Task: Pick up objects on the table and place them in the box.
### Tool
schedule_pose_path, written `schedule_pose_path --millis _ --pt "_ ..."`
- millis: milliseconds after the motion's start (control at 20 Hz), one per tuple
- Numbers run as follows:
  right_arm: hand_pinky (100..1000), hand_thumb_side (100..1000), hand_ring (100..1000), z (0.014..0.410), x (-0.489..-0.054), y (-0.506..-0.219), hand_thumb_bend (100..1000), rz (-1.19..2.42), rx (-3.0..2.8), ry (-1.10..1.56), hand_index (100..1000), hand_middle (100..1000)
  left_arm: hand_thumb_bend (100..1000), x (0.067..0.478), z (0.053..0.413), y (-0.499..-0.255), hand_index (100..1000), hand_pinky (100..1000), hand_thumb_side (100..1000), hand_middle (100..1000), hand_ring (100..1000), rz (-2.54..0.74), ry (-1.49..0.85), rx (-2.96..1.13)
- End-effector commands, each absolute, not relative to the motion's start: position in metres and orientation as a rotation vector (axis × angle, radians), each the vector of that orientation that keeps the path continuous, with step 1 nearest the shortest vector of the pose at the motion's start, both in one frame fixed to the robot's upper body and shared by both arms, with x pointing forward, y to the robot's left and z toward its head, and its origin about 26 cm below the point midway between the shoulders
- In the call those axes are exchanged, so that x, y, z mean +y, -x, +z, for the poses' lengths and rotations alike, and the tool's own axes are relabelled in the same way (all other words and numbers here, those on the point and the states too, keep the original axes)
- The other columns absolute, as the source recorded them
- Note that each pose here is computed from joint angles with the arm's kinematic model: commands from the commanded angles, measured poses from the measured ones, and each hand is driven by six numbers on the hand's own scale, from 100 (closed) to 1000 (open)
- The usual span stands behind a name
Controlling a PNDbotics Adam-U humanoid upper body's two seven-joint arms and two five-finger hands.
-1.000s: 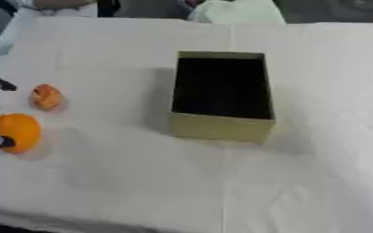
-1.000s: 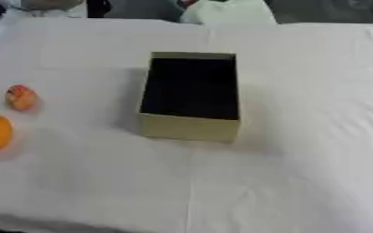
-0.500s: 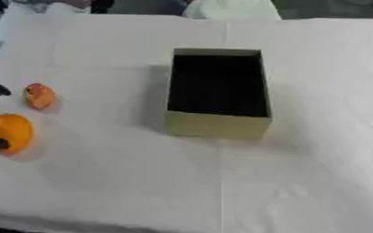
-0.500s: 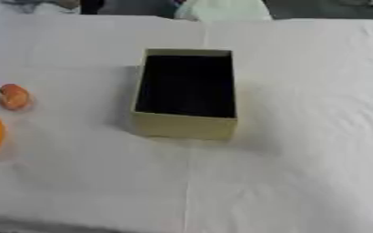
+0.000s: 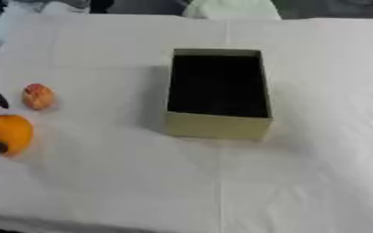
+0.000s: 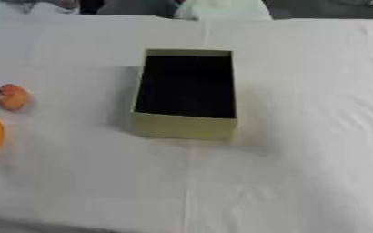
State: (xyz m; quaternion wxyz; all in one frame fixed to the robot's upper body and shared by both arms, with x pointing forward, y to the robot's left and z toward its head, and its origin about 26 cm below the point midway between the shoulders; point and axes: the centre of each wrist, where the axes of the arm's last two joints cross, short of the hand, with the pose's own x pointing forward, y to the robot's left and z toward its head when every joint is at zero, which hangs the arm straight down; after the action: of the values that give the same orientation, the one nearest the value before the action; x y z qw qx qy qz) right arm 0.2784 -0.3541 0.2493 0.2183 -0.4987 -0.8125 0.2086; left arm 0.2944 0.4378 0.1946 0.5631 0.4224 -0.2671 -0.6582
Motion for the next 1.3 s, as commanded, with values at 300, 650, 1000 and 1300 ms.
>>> schedule_pose_path --millis 300,650,1000,1300 --pt "796 1000 789 0.259 -0.353 -0.276 158 0.560 -2.296 1.384 833 801 560 0.439 0.202 -0.298 777 710 341 670 669 -1.612 -1.097 -0.596" --pt "796 1000 785 0.258 -0.353 -0.276 155 0.539 -2.302 1.379 831 796 469 0.438 0.191 -0.298 719 633 263 582 586 -1.652 -1.121 -0.611" --pt "795 1000 780 0.256 -0.354 -0.275 147 0.512 -2.305 1.382 830 789 399 0.436 0.195 -0.296 615 496 125 454 462 -1.613 -1.105 -0.763" --pt "795 1000 778 0.255 -0.356 -0.275 146 0.493 -2.299 1.392 829 785 422 0.436 0.197 -0.295 537 430 100 366 372 -1.565 -1.181 -0.813"
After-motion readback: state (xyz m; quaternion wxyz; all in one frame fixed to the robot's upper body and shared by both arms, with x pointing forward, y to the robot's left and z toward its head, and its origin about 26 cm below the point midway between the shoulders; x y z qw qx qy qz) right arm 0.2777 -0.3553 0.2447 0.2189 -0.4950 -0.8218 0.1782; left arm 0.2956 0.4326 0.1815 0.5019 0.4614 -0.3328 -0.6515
